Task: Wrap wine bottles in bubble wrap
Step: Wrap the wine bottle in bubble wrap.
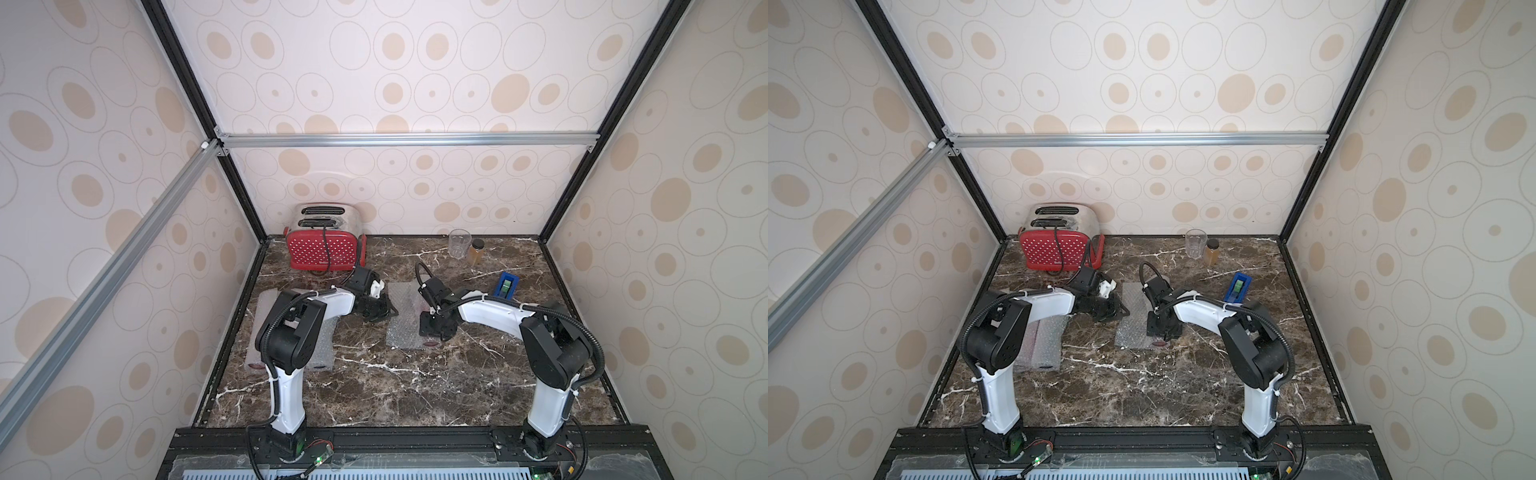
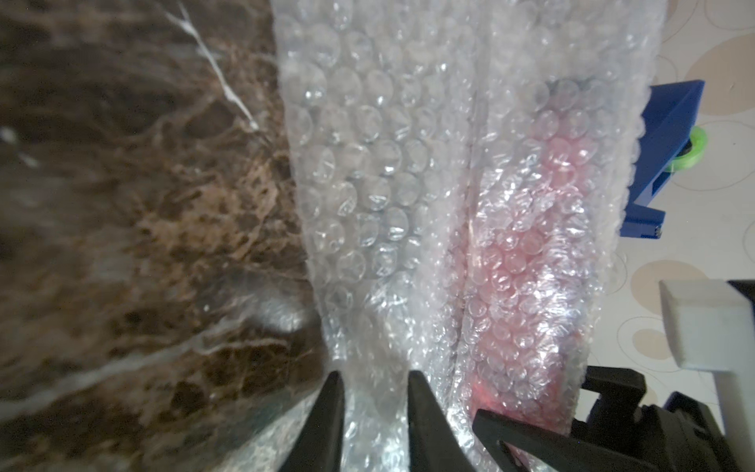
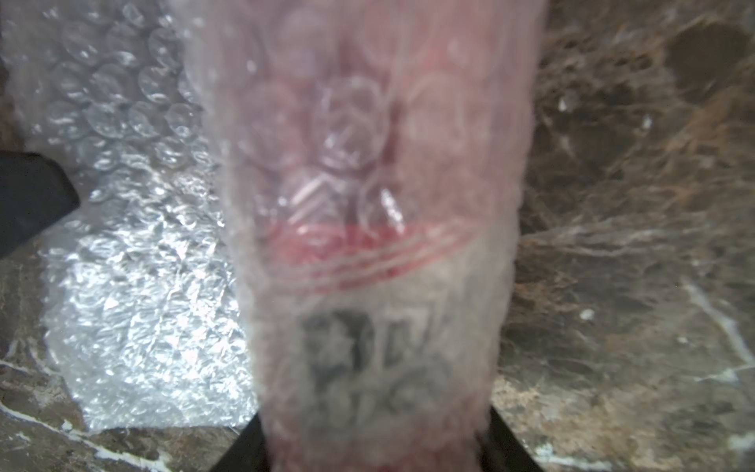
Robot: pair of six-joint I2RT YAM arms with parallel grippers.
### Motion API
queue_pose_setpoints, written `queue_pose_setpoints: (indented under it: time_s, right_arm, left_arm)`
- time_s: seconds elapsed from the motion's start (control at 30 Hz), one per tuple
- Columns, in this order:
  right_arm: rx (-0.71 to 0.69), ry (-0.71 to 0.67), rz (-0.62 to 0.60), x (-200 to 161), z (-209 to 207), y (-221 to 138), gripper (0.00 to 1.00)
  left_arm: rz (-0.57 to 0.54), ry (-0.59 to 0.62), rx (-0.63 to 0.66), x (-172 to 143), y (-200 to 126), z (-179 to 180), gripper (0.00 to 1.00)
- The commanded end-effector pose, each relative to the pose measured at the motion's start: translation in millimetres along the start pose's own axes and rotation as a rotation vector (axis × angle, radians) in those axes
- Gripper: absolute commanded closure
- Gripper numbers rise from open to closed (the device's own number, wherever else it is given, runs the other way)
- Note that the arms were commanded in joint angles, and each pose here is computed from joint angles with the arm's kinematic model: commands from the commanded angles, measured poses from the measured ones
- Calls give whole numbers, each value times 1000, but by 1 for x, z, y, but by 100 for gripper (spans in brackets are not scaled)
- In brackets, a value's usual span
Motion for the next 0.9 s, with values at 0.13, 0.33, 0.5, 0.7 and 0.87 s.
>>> queue_pose_setpoints:
  time_s: [0.13, 0.33, 0.5, 0.7, 0.87]
  right_arm:
    - [-80, -8, 28, -7, -15, 9, 59]
    - [-79, -5, 32, -7, -15, 11, 59]
    - [-79, -8, 33, -7, -14, 10, 59]
    - [-81, -10, 31, -7, -15, 10, 59]
    - [-81, -13, 33, -7, -14, 11, 59]
  left_arm:
    - [-28, -26, -68, 7, 1, -12, 68]
    - [-38, -107, -107, 0, 5, -12, 59]
    - [-59, -216, -166, -7, 10, -9, 55]
    - [-91, -269, -204, -10, 12, -8, 50]
    - [-114, -271, -231, -4, 5, -15, 52]
Point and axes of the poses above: each gripper's point midway between its finger pads, its own y axis out along the fingers, its own z axis along the line the jaws close on, x = y × z, the point moved 7 cm from there along -y, back along the fingers, and after that the axes turned 15 degrees about y, right-handed, at the moved point
